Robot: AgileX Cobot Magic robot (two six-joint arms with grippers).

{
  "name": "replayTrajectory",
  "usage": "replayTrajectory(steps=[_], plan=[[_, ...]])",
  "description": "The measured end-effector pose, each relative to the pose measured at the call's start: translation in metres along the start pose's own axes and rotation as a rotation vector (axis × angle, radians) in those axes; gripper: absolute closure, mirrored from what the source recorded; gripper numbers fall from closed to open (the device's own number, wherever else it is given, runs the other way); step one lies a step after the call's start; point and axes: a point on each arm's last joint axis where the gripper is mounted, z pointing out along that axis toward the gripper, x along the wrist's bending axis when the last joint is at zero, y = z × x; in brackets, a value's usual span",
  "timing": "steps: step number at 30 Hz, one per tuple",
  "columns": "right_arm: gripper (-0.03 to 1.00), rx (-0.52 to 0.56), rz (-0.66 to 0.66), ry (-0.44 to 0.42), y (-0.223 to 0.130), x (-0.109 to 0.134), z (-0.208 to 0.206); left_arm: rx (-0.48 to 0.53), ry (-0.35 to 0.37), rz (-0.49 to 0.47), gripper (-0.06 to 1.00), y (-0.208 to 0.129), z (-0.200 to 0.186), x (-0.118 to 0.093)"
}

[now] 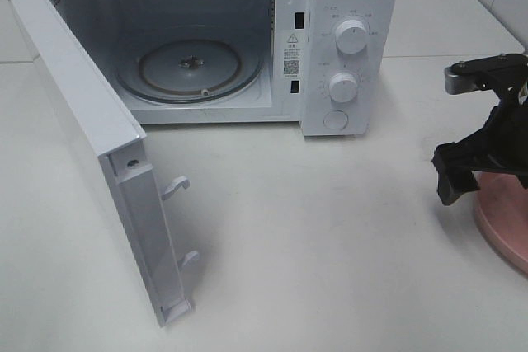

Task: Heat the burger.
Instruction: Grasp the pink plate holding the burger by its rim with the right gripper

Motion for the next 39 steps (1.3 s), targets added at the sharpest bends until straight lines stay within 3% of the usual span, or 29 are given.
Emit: replayTrajectory(steps=[7,25,30,32,33,35,36,37,38,39], plan=[[0.04,0.027,-0.008,-0.002,0.005,0.003,0.029,0.000,0.000,0.000,-0.05,0.000,0.000,0.000],[0.08,0.091,0.007,-0.026,0.003,-0.007,0.057,0.000,0.000,0.000,-0.05,0.000,0.000,0.000],[0.13,0.081,0.008,-0.027,0.004,-0.007,0.058,0.000,0.000,0.000,-0.05,0.000,0.000,0.000],[0.25,0.067,0.011,-0.025,0.005,-0.007,0.058,0.000,0.000,0.000,-0.05,0.000,0.000,0.000],[0.25,0.067,0.011,-0.025,0.005,-0.007,0.058,0.000,0.000,0.000,-0.05,0.000,0.000,0.000],[0.39,0.067,0.018,-0.026,0.005,-0.007,0.058,0.000,0.000,0.000,-0.05,0.000,0.000,0.000],[0.39,0.067,0.018,-0.026,0.005,-0.007,0.058,0.000,0.000,0.000,-0.05,0.000,0.000,0.000],[0.49,0.067,0.019,-0.026,0.005,-0.007,0.058,0.000,0.000,0.000,-0.05,0.000,0.000,0.000],[0.49,0.067,0.019,-0.026,0.005,-0.007,0.058,0.000,0.000,0.000,-0.05,0.000,0.000,0.000],[0.60,0.067,0.020,-0.026,0.005,-0.007,0.058,0.000,0.000,0.000,-0.05,0.000,0.000,0.000]])
